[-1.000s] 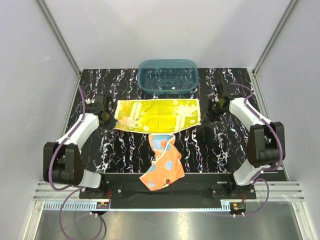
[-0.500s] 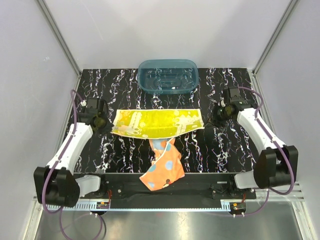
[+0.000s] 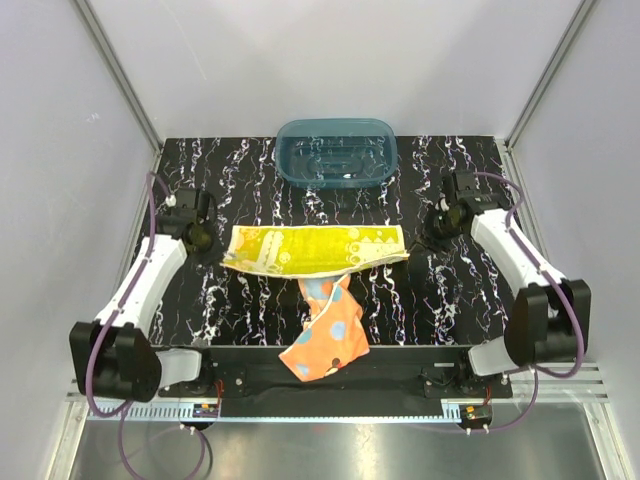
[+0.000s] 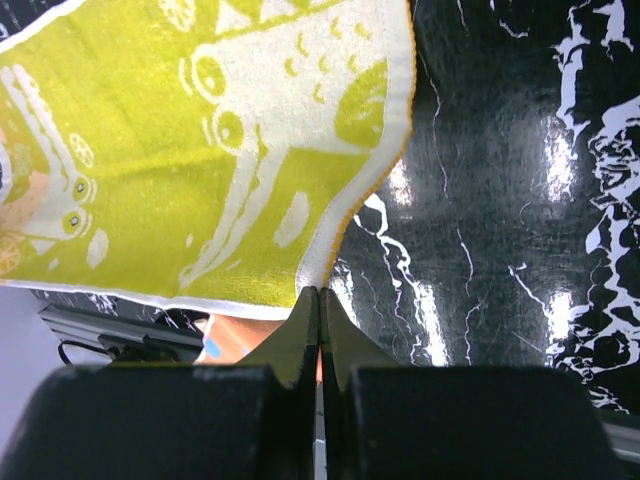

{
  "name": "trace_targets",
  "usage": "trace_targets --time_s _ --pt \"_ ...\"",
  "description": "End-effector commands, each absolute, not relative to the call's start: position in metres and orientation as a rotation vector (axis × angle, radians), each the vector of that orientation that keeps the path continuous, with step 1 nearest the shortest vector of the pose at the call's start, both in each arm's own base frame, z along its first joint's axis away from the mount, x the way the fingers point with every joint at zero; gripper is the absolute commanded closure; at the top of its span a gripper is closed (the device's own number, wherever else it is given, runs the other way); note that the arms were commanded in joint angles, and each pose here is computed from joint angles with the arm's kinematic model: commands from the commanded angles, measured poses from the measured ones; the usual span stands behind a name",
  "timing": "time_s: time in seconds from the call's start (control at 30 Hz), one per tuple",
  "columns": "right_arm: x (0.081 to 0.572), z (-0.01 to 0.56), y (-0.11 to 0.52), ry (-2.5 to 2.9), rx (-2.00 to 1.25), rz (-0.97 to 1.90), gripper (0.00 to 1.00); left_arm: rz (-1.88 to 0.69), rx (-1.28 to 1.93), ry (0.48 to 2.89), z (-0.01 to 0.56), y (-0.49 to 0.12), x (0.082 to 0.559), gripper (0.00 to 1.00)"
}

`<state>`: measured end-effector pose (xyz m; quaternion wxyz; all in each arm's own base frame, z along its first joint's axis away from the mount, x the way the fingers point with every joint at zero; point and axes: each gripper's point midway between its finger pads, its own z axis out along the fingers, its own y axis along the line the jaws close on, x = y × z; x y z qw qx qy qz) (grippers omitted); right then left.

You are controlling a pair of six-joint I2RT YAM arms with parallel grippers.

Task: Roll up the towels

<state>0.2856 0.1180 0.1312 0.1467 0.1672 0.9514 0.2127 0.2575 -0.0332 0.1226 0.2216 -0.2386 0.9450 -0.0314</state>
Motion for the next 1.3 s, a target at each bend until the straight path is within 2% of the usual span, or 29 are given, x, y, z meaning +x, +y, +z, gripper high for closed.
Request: trace_targets --time_s 0.0,0.57,1.1,1.2,1.27 --pt "0.313 0.138 0.119 2.704 0.456 0.592 1.0 -0.097 -0.608 2.573 0.141 -0.033 0.282 1.0" --pt "0.376 0.114 0.105 2.748 0.479 0.548 1.0 -0.032 -0.566 2.681 0.129 -0.035 0.35 1.0" --pt "0.4 0.081 0.11 2.807 0.5 0.571 1.0 0.04 -0.578 2.743 0.104 -0.033 0.392 1.0" --pt "0.405 0.073 0.109 2.823 0.519 0.561 0.99 0.047 -0.596 2.734 0.103 -0.032 0.401 0.92" --pt "0.412 0.069 0.107 2.825 0.529 0.553 0.94 0.056 -0.606 2.744 0.099 -0.032 0.405 0.84"
